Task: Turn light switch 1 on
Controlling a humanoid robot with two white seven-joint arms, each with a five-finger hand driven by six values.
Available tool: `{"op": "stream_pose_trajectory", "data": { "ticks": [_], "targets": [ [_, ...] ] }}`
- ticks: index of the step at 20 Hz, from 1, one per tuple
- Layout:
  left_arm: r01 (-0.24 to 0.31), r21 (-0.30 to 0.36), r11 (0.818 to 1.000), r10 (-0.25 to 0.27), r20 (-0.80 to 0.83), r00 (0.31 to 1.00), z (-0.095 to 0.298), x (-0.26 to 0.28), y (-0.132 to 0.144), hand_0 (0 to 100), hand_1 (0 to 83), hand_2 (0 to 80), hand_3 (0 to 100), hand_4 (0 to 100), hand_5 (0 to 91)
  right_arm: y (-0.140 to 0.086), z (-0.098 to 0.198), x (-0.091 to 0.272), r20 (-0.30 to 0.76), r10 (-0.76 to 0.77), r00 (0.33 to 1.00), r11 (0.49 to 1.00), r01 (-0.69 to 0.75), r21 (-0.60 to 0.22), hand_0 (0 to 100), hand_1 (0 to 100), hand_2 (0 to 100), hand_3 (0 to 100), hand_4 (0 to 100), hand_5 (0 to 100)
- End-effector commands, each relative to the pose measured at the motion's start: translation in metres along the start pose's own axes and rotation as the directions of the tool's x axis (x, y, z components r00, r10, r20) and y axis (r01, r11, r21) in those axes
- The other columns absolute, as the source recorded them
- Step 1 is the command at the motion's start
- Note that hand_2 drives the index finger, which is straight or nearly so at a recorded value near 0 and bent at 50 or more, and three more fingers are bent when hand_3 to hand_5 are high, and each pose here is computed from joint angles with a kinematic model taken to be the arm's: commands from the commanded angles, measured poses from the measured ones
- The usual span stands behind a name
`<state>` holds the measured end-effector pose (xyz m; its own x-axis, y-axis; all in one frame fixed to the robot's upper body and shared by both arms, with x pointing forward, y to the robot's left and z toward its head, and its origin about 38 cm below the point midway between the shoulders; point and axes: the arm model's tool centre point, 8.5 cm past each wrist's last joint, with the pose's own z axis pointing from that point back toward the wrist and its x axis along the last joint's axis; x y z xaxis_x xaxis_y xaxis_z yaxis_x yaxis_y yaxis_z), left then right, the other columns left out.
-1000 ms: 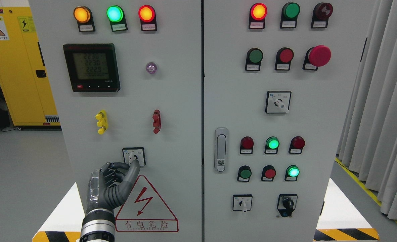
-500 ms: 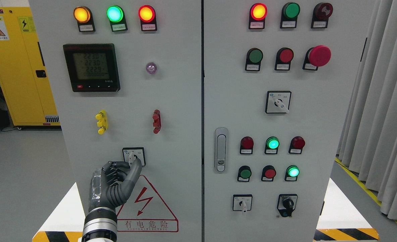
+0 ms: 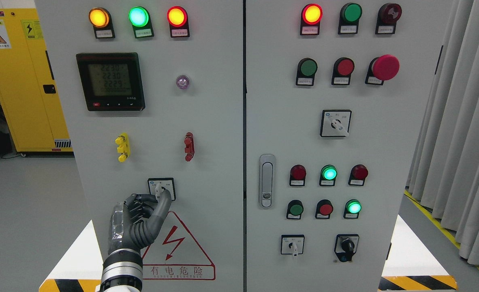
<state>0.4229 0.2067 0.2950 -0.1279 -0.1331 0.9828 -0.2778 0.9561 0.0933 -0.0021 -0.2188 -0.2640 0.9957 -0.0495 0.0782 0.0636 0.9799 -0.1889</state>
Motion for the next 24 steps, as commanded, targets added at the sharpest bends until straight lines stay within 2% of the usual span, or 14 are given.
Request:
{"op": "stream_pose_trajectory", "data": {
  "ticks": [1, 24],
  "targets": [
    [0.005, 0.003, 1.0, -0.005, -0.003, 1.0, -0.001, -0.0006, -0.0006, 26, 59.1, 57.3, 90, 82, 81.3, -0.0001, 0.0, -0.0001, -0.001, 0.0, 1.0, 1.0, 0.0, -0.001, 0, 50, 4, 0, 0, 0],
    [0.011, 0.001, 1.0, -0.011, 0.0, 1.0, -0.0043, 0.0008, -0.004, 29, 58.5, 57.7, 93, 82, 81.3, 0.0001, 0.0, -0.0001, -0.001, 0.0, 1.0, 1.0, 0.0, 0.001, 0, 50, 4, 0, 0, 0]
  ]
}}
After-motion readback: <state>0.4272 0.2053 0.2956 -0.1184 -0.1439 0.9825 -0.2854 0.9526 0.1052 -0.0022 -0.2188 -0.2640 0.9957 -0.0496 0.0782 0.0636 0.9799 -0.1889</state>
